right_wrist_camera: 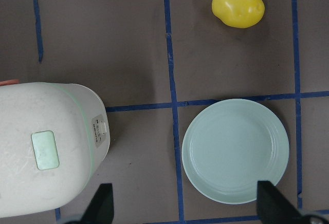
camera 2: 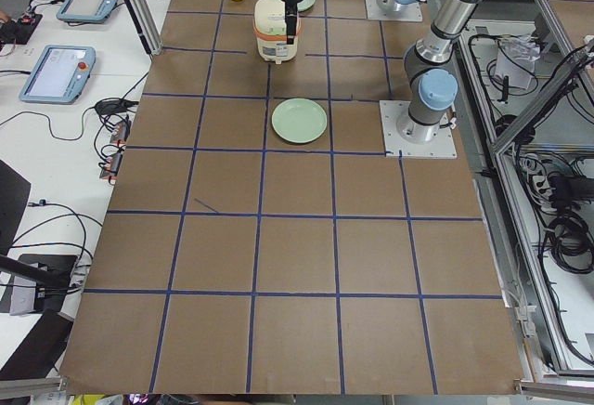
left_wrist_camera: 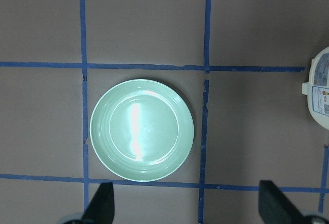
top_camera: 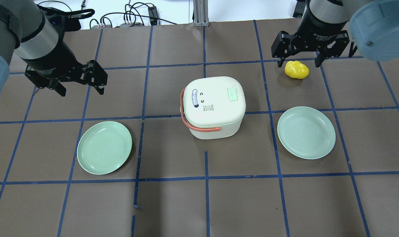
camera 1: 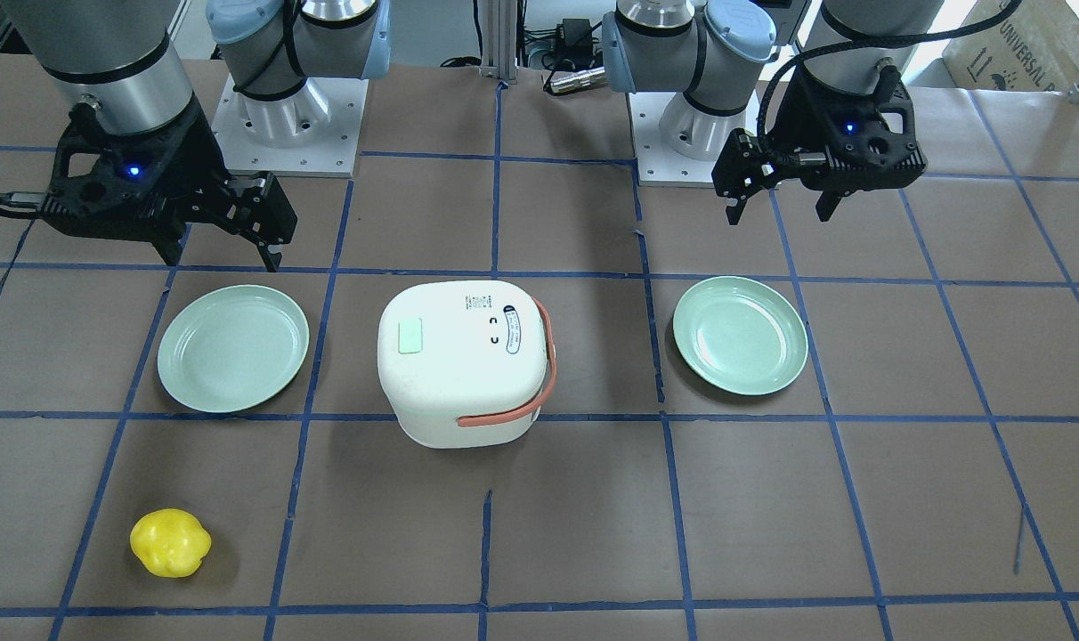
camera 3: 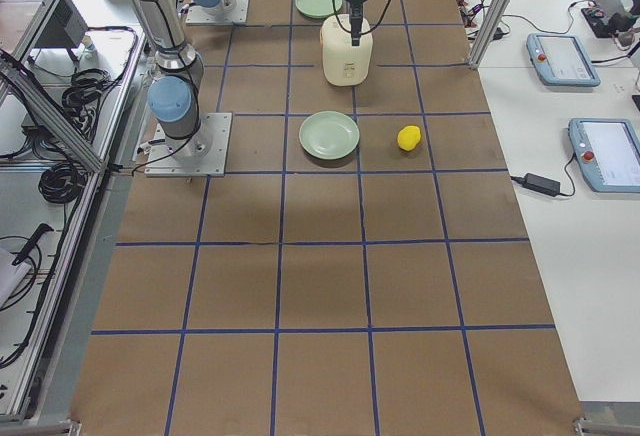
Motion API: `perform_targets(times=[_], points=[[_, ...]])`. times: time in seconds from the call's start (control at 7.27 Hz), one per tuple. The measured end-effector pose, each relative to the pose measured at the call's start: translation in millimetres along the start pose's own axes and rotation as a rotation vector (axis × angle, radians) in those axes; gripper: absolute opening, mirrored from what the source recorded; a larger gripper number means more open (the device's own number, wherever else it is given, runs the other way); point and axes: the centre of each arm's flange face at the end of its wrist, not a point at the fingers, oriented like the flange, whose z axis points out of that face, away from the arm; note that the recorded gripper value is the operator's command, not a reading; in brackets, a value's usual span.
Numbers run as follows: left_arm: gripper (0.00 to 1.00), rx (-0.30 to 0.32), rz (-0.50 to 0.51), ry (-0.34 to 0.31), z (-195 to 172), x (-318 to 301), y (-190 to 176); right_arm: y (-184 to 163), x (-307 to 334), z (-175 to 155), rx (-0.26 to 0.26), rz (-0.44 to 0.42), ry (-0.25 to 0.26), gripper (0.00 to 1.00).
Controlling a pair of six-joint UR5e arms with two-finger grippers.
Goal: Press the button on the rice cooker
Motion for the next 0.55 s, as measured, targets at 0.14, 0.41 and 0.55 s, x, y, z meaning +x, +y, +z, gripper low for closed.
perform_targets(times=[0.14,0.41,0.55], points=[[1.00,-0.001,0.000,0.000,0.1,0.0,0.1,-0.6,-0.5,1.5,-0.002,0.001,-0.003,0.05],[1.00,0.000,0.000,0.000,0.0,0.0,0.0,-0.1,-2.3,1.7,-0.003,-0.006,-0.016,0.06],[1.00,0.000,0.000,0.000,0.0,0.0,0.0,1.2,-6.6,-0.4,-0.001,-0.010,-0.048,0.06]])
